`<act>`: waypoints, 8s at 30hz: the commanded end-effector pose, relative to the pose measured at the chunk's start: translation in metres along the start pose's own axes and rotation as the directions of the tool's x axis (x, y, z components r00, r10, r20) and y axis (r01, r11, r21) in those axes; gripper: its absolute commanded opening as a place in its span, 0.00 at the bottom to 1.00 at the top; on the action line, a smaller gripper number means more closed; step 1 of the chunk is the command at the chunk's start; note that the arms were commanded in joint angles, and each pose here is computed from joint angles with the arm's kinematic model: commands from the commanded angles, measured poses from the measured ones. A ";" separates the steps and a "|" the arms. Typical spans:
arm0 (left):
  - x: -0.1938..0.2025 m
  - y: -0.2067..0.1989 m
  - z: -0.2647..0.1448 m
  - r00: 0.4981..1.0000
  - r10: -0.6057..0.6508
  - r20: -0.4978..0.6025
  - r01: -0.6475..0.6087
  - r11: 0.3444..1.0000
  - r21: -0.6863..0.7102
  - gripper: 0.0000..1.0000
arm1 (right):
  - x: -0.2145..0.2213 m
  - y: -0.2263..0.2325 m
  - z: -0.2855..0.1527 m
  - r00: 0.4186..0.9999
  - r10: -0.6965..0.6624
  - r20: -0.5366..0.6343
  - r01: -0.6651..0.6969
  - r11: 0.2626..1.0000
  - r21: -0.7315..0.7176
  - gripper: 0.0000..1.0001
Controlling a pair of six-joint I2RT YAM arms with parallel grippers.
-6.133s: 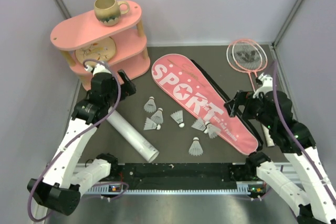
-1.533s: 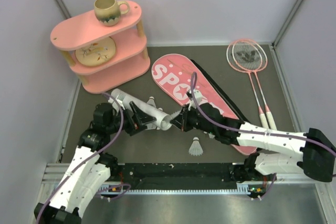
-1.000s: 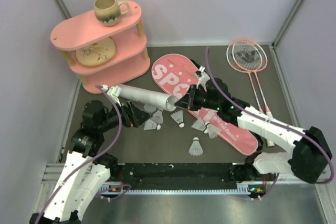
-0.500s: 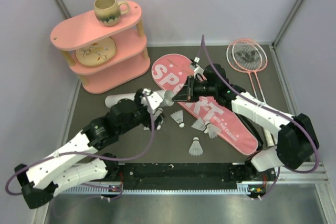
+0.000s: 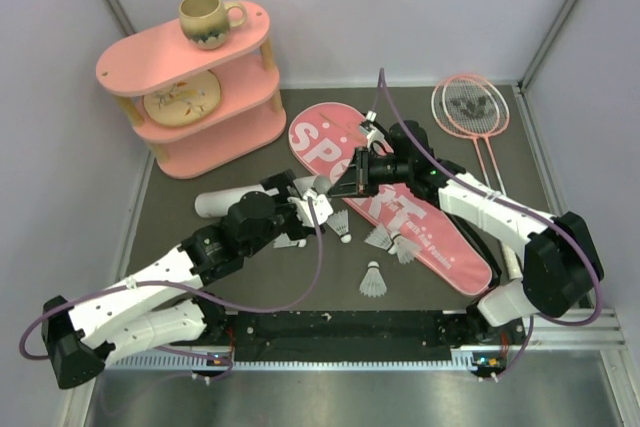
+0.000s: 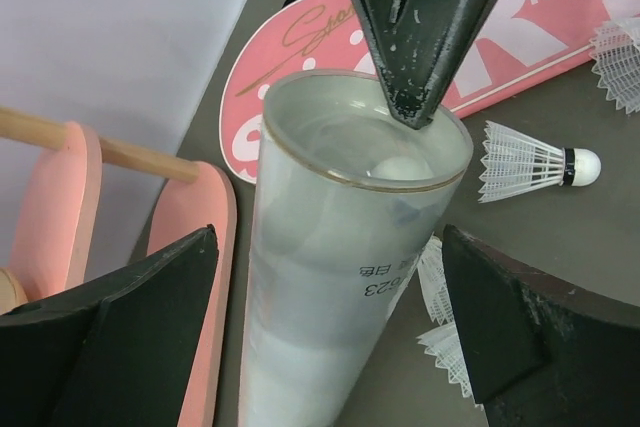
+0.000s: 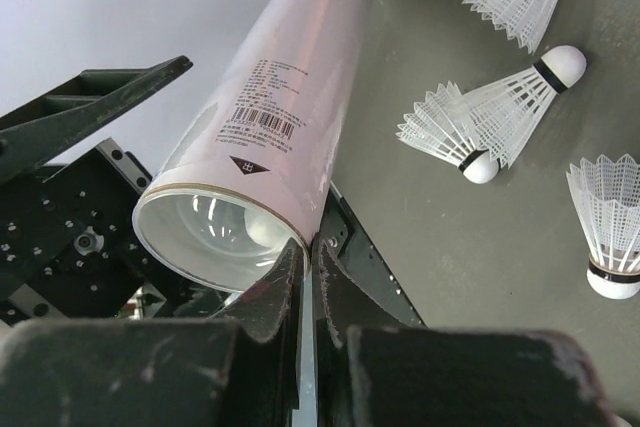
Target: Pack up the badminton gear
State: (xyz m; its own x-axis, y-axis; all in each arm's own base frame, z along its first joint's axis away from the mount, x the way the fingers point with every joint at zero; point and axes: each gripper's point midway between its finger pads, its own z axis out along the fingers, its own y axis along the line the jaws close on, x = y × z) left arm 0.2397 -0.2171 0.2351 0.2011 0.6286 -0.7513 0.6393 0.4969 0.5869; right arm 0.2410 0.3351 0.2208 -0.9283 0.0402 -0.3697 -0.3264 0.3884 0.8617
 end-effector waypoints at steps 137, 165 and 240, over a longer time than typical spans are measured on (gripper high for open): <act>-0.037 0.044 -0.045 0.902 -0.240 0.359 0.316 0.934 -0.168 0.25 | -0.129 -0.297 -0.215 0.912 -0.120 0.391 -0.345 0.290 0.893 0.00; -0.027 0.049 -0.043 0.921 -0.221 0.320 0.298 0.930 -0.216 0.26 | 0.088 -0.130 -0.116 0.874 0.144 0.464 -0.317 0.893 0.320 0.80; -0.034 0.043 -0.047 0.907 -0.228 0.354 0.301 0.939 -0.168 0.28 | 0.104 -0.087 -0.072 0.738 -0.675 0.002 0.358 0.394 0.847 0.00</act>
State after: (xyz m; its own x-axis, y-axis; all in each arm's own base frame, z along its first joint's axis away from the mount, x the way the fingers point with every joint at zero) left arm 0.2267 -0.1822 0.2842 0.2543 0.2964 -0.9206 0.5258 0.7566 0.3888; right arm 0.1534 0.2352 0.0776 -0.4720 -0.4630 -0.7502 -0.3519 0.8792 -0.3212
